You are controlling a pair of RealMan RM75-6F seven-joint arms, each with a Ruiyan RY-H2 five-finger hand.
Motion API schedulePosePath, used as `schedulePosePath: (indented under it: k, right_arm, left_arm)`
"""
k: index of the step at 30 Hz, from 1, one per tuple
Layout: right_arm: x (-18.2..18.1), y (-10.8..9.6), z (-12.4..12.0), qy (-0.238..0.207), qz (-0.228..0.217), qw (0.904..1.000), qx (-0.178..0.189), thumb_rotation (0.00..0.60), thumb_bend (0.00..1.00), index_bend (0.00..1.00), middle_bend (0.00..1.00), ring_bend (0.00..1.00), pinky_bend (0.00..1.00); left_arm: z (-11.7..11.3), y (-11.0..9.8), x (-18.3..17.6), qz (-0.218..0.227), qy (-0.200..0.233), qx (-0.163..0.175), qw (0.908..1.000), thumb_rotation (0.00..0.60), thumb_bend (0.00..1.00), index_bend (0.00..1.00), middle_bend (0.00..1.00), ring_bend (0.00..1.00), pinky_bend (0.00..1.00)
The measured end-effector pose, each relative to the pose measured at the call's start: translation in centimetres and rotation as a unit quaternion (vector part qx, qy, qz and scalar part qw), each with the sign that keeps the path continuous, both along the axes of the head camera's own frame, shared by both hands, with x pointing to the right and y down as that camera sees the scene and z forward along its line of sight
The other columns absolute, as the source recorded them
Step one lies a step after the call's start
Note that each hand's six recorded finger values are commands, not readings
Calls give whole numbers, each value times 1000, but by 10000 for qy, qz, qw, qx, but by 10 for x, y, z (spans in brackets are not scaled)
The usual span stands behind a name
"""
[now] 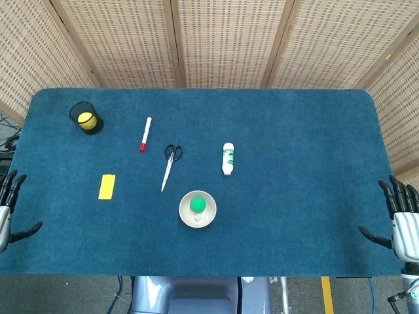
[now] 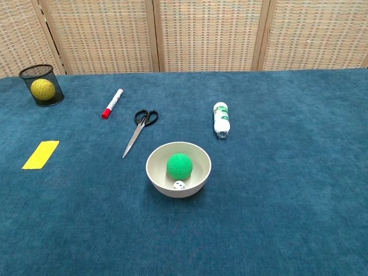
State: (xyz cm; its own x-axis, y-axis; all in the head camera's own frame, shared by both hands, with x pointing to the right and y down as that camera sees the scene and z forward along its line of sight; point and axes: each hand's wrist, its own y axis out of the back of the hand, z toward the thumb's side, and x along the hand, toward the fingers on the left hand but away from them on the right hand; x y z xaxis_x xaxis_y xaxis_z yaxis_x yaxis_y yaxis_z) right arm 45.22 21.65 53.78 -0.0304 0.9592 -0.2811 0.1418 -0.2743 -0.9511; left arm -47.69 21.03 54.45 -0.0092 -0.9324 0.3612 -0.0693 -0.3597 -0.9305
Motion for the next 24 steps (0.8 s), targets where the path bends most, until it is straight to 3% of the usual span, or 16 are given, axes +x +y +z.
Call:
schedulePosePath:
  k: [6,10,12,17,19,24]
  right_arm:
    - [-2,0,1,-15,-4,10000,-42,600,0,0,0,0,0]
    - [-1,0,3,-25,15,9999,-109,600,0,0,0,0,0]
    - [0,-1,4,-34,46,9999,-138,600,0,0,0,0,0]
    - [4,-3,8,-68,107,9997,-227,600,0,0,0,0,0]
    - [5,-4,10,-76,116,9995,-272,600,0,0,0,0,0]
    - [6,-4,13,-104,129,9993,-340,600,0,0,0,0,0]
  left_arm:
    - [6,0,1,-5,49,-99,9999,600,0,0,0,0,0]
    - [22,-4,5,55,136,-330,9993,600,0,3,0,0,0]
    - [35,-7,8,91,180,-539,9983,600,5,51,0,0,0]
    - [76,-20,21,59,254,-1021,9944,600,126,343,0,0,0]
    - [90,-28,28,23,293,-1102,9935,600,139,402,0,0,0]
    - [119,-45,45,3,175,-1236,9922,600,161,432,0,0,0]
